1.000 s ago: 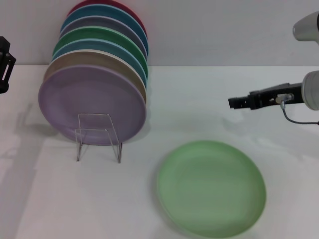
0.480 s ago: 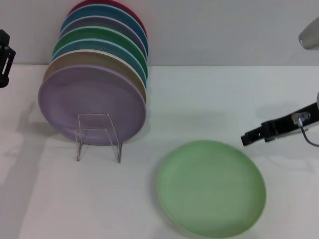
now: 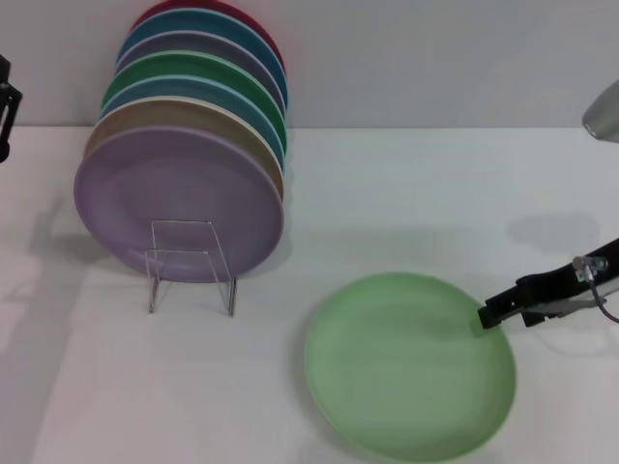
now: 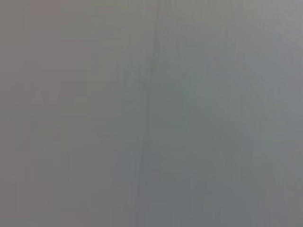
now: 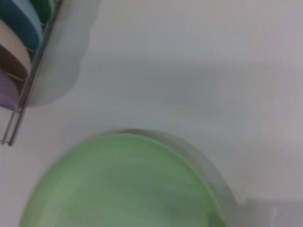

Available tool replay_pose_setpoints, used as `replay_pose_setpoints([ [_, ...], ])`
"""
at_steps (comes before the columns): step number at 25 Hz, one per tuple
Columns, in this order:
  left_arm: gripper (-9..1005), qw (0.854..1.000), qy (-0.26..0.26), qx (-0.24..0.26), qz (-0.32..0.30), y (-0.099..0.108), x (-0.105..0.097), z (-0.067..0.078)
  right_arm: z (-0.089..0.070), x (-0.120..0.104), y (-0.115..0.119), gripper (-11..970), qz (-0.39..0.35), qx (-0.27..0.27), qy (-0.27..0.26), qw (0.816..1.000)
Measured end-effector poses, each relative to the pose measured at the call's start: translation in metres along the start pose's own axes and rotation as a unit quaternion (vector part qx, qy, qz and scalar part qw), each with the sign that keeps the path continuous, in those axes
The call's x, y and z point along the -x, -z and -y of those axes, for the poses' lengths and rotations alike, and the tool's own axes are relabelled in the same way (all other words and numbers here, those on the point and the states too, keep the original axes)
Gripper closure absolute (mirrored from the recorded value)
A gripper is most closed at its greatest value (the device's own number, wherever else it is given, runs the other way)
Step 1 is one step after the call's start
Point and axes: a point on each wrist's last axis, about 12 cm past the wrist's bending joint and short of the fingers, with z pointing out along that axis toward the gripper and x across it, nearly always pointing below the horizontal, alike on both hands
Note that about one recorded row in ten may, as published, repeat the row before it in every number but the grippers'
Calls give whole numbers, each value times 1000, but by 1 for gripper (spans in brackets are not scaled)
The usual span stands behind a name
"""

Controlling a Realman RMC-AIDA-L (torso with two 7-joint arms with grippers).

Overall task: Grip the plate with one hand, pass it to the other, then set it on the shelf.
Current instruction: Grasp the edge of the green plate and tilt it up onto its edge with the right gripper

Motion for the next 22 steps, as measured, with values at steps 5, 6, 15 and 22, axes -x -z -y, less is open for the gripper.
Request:
replay_pose_setpoints([
  [5,195,1000,-2,11,4,-1,1,-4,3,-4,-5,304,-7,3,-11,1000],
  [6,195,1000,-2,12,5,-1,1,-4,3,-4,-6,304,-8,4,-12,1000],
  [15,197,1000,-1,13,3,-2,1,-4,8,-7,-18,306,-14,7,-23,1000],
  [22,198,1000,-1,13,2,-2,1,-4,9,-7,-23,308,-16,6,-23,1000],
])
